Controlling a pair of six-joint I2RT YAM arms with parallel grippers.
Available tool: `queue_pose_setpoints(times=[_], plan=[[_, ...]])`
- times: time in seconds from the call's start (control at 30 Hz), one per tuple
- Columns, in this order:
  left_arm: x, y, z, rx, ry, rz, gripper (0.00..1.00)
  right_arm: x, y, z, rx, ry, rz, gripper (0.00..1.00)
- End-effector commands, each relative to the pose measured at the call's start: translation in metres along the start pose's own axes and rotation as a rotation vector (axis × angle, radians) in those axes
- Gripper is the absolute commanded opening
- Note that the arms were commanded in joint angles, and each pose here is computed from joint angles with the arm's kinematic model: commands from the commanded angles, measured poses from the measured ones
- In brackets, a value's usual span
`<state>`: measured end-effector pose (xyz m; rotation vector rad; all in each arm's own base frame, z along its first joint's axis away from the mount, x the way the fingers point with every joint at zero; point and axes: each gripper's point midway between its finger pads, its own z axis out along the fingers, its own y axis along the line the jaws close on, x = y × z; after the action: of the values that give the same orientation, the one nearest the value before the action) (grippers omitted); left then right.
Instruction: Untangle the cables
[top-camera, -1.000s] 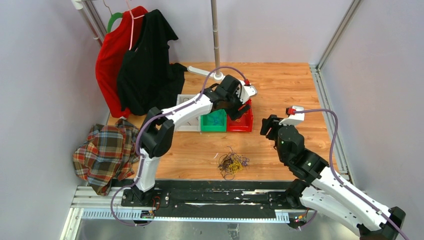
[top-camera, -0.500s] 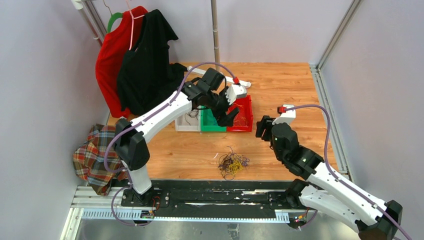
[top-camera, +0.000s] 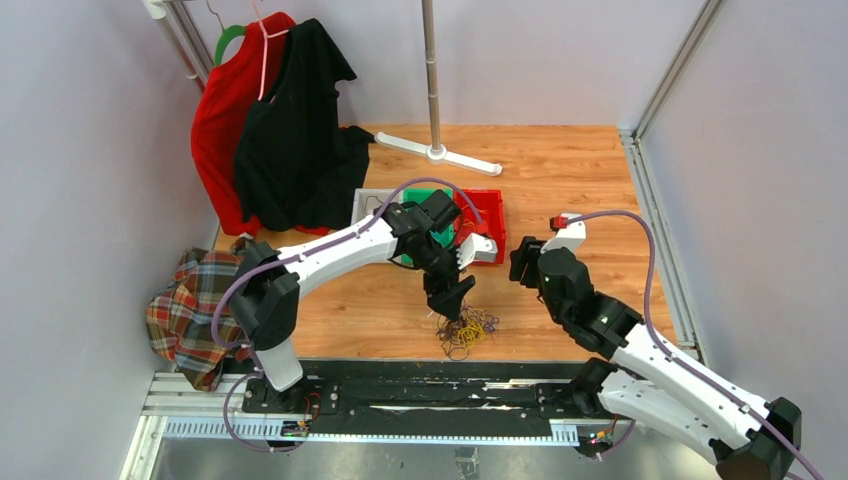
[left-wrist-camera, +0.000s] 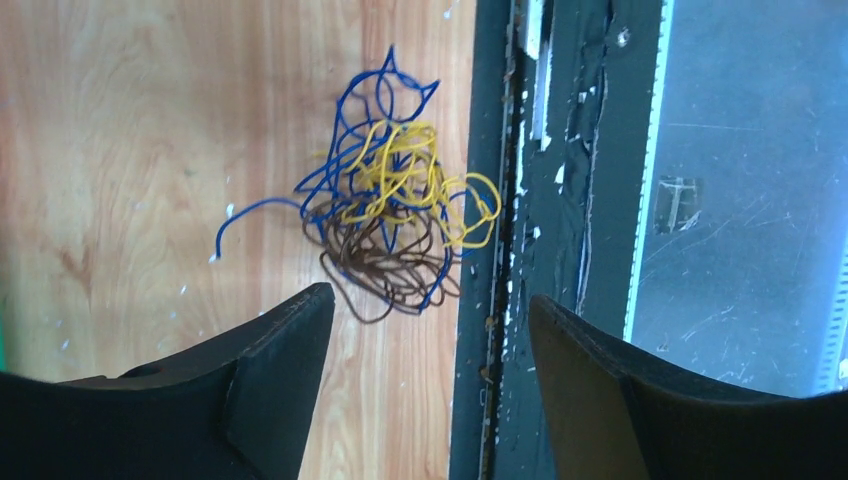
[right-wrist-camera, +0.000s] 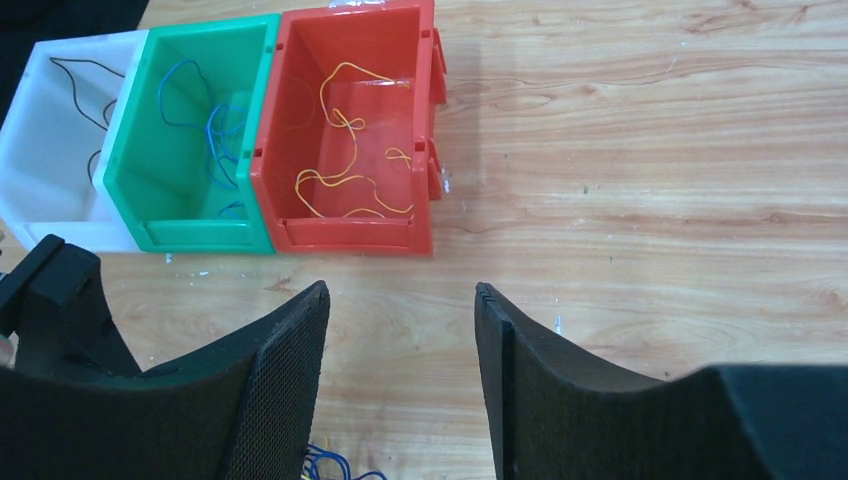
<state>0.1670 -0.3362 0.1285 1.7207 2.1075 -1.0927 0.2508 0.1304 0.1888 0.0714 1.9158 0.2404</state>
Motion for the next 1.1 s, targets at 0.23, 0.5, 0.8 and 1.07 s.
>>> queue_pose_setpoints(times=[0.23,0.5,0.8,1.07], plan=[[-0.03,0.002,0.047,0.083,-0.093,0.069,0.7,0.009,-0.019,-0.007,0.036,0.009,0.035,0.51],[-0.033,0.013,0.057,0.056,-0.136,0.134,0.52,0.011,-0.021,-0.009,0.03,0.015,0.042,0.44],[-0.017,0.016,0.062,0.053,-0.113,0.186,0.27,0.011,-0.018,-0.009,0.01,0.021,0.043,0.38],[-0.04,0.007,0.027,0.003,-0.153,0.234,0.01,0.014,0.003,-0.01,-0.111,0.036,0.035,0.37]])
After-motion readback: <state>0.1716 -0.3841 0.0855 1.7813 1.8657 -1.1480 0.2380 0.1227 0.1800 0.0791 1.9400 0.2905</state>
